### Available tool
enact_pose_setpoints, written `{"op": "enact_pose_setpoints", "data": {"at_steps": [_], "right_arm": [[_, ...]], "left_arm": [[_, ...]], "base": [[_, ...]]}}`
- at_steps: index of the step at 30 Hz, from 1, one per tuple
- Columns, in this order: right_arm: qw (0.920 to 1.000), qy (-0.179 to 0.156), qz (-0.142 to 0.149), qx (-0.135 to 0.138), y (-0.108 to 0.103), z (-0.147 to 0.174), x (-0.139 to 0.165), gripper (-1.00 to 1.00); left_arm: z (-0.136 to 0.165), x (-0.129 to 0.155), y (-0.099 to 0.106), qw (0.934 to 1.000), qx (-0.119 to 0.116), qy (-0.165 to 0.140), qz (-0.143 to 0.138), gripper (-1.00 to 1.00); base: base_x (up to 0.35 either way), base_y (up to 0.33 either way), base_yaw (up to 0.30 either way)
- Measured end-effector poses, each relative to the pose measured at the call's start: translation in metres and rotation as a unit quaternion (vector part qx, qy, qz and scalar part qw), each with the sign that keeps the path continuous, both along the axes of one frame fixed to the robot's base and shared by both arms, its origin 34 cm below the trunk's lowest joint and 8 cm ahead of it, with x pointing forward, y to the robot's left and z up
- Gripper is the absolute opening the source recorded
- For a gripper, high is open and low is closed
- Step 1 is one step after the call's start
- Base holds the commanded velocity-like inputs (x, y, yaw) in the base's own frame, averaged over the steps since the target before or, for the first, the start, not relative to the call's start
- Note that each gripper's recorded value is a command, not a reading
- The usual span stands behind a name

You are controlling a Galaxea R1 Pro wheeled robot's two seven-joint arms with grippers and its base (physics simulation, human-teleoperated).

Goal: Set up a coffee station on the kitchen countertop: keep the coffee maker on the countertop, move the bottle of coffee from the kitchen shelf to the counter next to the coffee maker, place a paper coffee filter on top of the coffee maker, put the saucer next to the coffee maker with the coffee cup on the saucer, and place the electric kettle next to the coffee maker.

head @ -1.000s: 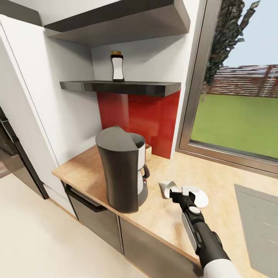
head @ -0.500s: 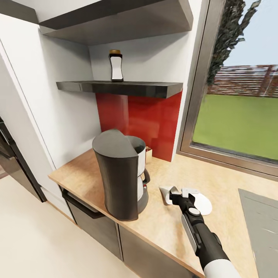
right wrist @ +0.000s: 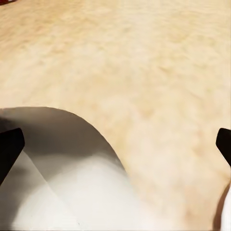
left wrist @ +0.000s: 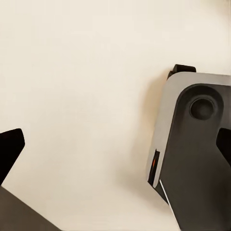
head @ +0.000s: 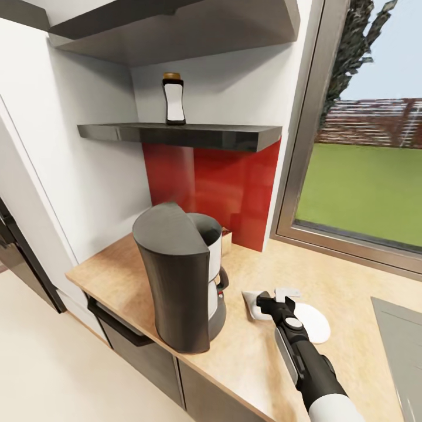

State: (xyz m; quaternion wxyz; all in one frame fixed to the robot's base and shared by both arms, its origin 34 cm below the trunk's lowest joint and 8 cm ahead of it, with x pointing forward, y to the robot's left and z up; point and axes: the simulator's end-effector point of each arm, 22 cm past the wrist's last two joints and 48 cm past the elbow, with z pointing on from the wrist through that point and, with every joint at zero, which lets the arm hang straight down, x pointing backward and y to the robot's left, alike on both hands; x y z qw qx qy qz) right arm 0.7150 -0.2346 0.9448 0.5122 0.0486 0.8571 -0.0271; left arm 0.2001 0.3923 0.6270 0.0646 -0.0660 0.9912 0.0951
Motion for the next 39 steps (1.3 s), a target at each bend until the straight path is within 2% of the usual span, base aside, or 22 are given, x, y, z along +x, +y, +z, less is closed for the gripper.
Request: {"op": "enact_pose_setpoints", "data": {"at_steps": [15, 17, 19, 23, 39], "right_arm": [[0.9997, 0.024, 0.006, 0.000, 0.004, -0.023, -0.009, 1.00], [0.9996, 0.020, 0.018, 0.002, 0.012, -0.022, -0.008, 1.00], [0.9981, 0.022, 0.055, 0.013, 0.033, -0.026, -0.009, 1.00], [0.9975, 0.023, 0.065, 0.016, 0.039, -0.028, -0.010, 1.00], [0.9973, 0.021, 0.068, 0.018, 0.042, -0.027, -0.009, 1.00]], "left_arm": [[0.000, 0.000, 0.002, 1.0000, 0.001, 0.000, 0.000, 1.00], [0.000, 0.000, 0.002, 1.0000, 0.002, 0.000, 0.000, 1.00], [0.001, 0.000, 0.003, 1.0000, 0.002, 0.000, 0.001, 1.00], [0.001, 0.000, 0.003, 1.0000, 0.002, 0.000, 0.000, 1.00], [0.000, 0.000, 0.001, 1.0000, 0.001, 0.000, 0.001, 1.00]], "base": [[0.003, 0.000, 0.000], [0.019, 0.007, 0.000], [0.028, 0.010, 0.000], [0.009, 0.003, 0.000], [0.000, 0.000, 0.000]]}}
